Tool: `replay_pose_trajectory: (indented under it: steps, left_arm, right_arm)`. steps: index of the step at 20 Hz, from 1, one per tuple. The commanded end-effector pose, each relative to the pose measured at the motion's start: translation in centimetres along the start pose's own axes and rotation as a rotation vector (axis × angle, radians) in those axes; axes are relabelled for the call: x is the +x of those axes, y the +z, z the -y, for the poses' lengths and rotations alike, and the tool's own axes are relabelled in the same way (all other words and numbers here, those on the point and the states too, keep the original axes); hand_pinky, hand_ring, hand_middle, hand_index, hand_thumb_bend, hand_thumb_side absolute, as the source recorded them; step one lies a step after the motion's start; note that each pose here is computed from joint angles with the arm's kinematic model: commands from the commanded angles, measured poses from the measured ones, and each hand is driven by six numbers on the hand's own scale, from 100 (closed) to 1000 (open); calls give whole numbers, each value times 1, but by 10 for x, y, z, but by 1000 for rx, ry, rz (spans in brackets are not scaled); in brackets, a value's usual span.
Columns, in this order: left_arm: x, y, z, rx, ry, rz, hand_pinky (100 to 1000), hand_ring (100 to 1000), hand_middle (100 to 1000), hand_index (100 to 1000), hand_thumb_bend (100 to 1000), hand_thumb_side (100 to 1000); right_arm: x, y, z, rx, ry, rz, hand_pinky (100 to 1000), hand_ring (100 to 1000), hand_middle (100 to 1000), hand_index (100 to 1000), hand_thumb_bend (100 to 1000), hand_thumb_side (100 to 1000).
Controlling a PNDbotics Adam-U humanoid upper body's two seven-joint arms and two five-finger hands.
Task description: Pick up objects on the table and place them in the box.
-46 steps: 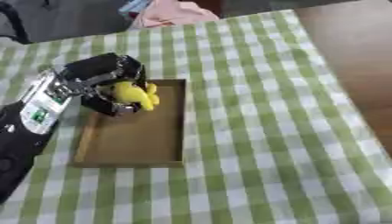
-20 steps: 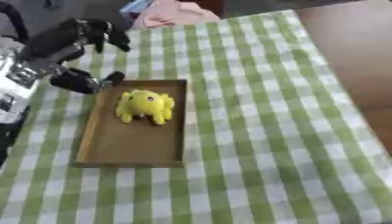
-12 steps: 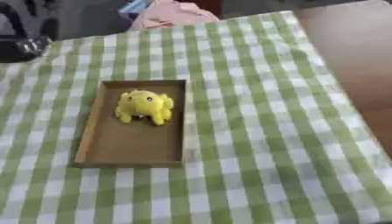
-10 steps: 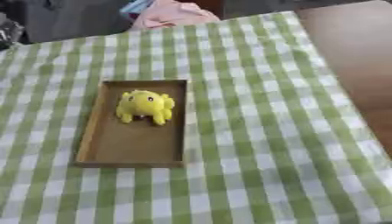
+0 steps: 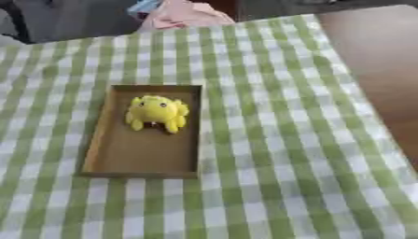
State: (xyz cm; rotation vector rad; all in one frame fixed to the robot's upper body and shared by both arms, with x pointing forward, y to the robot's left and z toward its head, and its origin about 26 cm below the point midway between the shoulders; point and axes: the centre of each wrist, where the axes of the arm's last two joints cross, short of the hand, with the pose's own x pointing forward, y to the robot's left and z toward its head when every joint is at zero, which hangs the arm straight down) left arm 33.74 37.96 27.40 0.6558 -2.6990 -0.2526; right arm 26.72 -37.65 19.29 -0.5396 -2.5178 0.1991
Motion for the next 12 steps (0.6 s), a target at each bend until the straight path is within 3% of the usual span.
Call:
replay_pose_trajectory:
  steps: [1, 12]
  left_arm:
    - [10, 0, -13, 81, 31, 17, 387, 596, 597, 628, 217, 510]
    - [20, 14, -20, 142, 37, -38, 386, 589, 590, 617, 218, 529]
  right_arm:
    - [7, -7, 9, -5, 25, 42, 774, 693, 593, 846, 100, 805]
    - [6, -4, 11, -31, 36, 42, 774, 693, 593, 845, 100, 798]
